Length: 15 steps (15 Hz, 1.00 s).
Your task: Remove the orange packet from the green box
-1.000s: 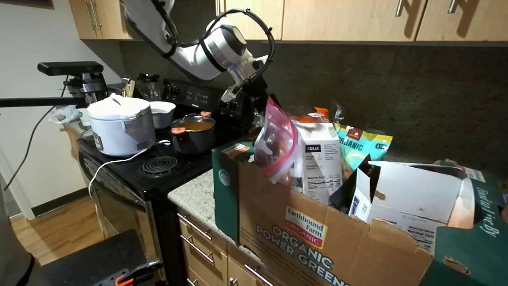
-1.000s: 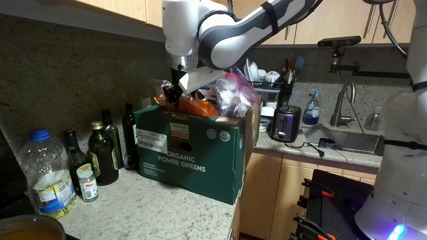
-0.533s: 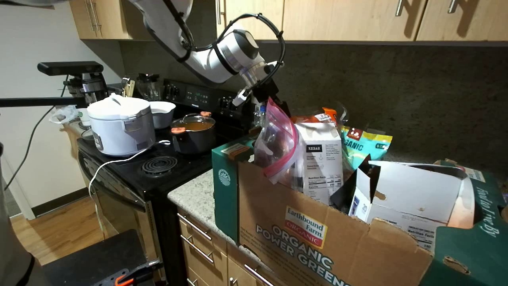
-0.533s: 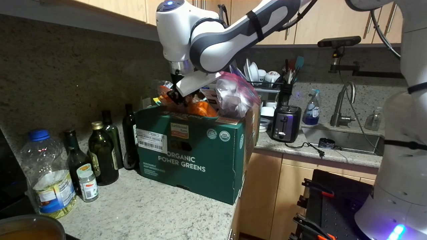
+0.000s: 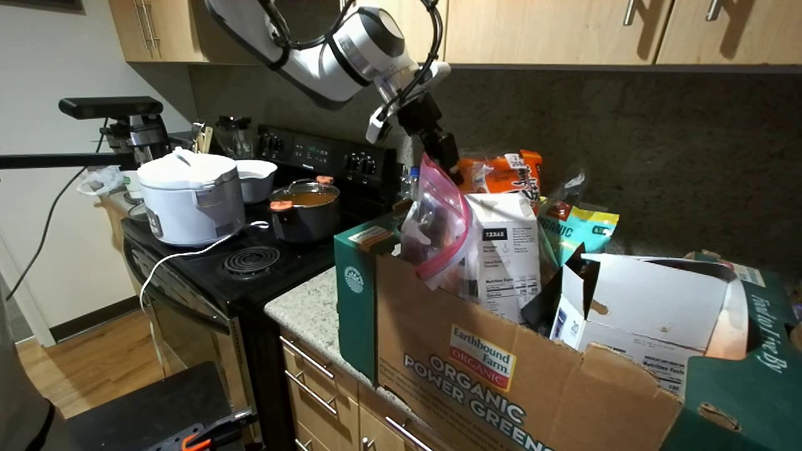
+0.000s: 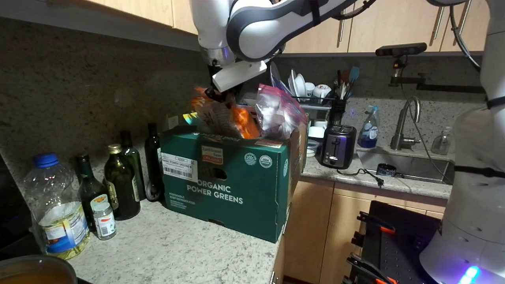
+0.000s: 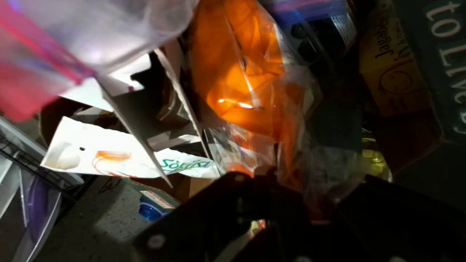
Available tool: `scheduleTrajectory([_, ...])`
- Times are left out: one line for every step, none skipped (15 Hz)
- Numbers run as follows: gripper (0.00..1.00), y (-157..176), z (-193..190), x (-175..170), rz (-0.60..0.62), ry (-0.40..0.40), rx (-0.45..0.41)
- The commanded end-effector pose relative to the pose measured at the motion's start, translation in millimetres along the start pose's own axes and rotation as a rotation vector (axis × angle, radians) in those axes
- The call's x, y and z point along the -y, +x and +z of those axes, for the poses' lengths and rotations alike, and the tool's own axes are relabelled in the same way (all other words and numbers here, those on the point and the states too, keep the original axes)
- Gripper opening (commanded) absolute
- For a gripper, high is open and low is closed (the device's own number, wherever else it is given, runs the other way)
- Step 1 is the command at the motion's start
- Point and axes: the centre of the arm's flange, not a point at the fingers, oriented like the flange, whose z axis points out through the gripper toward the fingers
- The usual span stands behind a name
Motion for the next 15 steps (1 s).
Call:
scheduleTrajectory([0.0,-15,-39,-33,0.026,0.011,0.015])
scheduleTrajectory([0.01,-18,-46,-38,0.038,0.023,0.02])
scheduleTrajectory([0.01,-20,-51,-43,0.047,0.032,0.023])
scheduleTrajectory([0.01,-22,-56,-47,0.055,0.039,0.023])
scheduleTrajectory([0.01,-23,-60,-53,0.062,0.048,0.022])
scheduleTrajectory([0.01,-23,-66,-57,0.069,0.054,0.019])
scheduleTrajectory([0.01,-24,-71,-61,0.071,0.059,0.014])
scheduleTrajectory([0.01,-26,-79,-65,0.071,0.066,0.008])
scheduleTrajectory([0.01,-28,-84,-67,0.067,0.073,0.002])
scheduleTrajectory([0.01,-29,-91,-68,0.06,0.081,-0.002])
scheduleTrajectory([0.01,-30,-97,-69,0.048,0.089,-0.008])
scheduleTrajectory([0.01,-32,-105,-69,0.031,0.099,-0.015])
scheduleTrajectory([0.01,-33,-112,-68,0.017,0.105,-0.024])
scheduleTrajectory([0.01,-35,-120,-66,-0.003,0.111,-0.036])
scheduleTrajectory([0.01,-36,-128,-65,-0.022,0.116,-0.048])
